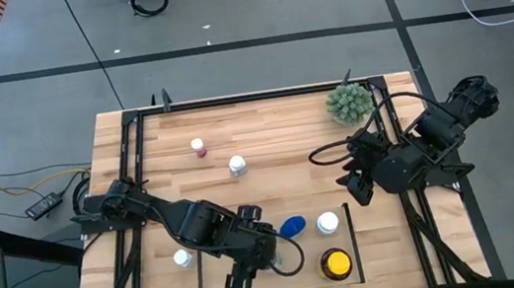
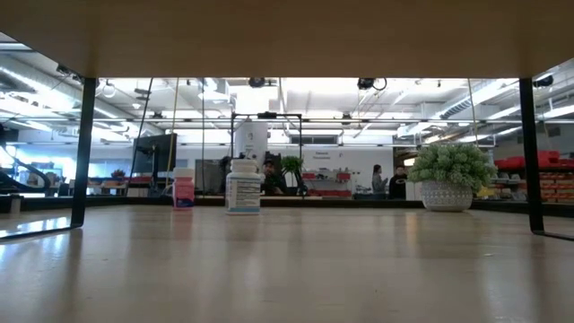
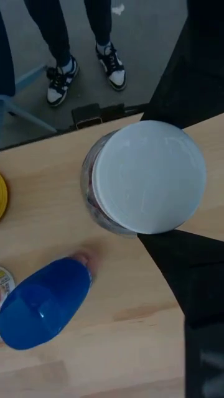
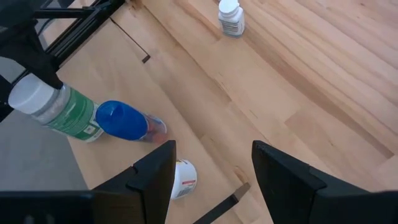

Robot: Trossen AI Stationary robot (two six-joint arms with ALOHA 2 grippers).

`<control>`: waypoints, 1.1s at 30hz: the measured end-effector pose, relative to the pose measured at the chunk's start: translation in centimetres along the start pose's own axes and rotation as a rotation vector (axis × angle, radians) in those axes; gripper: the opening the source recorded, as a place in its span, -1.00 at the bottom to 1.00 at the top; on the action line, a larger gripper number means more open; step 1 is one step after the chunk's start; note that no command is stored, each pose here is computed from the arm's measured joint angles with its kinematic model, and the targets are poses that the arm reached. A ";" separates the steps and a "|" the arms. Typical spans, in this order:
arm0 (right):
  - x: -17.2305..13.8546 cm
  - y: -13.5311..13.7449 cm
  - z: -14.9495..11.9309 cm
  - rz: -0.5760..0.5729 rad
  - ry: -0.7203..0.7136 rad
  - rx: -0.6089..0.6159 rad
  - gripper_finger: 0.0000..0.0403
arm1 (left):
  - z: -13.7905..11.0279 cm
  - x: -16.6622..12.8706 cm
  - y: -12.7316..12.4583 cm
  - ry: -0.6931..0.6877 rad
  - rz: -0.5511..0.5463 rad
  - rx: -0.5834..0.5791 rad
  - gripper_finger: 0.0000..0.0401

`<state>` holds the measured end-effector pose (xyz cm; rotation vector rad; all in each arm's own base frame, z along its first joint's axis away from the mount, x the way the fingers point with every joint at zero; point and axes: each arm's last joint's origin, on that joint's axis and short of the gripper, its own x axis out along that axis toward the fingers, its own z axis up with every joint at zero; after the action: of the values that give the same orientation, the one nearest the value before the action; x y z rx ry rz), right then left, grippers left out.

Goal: Pick and place medicine bottles onto shelf by color
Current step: Put the green medicine bottle on the shelf

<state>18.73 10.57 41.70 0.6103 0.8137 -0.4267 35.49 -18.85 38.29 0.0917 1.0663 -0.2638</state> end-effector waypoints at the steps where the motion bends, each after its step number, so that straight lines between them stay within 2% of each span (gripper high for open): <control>1: 0.0 0.0 0.0 0.000 -0.001 0.000 0.08 | 0.0 0.0 0.0 -0.001 -0.001 -0.006 0.25; 16: 0.0 0.0 0.0 -0.001 -0.003 -0.001 0.08 | 0.0 0.0 0.0 0.000 -0.003 -0.024 0.47; 21: 0.0 0.0 0.0 -0.001 -0.003 -0.001 0.08 | -0.6 -0.3 0.3 0.054 0.019 -0.022 0.51; 28: 0.0 0.2 0.1 0.015 -0.010 -0.029 0.08 | -1.9 -1.1 1.4 0.187 0.061 -0.001 0.46; 33: 0.0 0.2 0.1 0.011 -0.026 -0.031 0.08 | -1.8 -0.1 1.6 0.182 0.073 -0.004 0.33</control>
<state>18.89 10.61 41.83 0.5789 0.7906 -0.4108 34.25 -16.94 37.44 0.1527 1.2412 -0.1896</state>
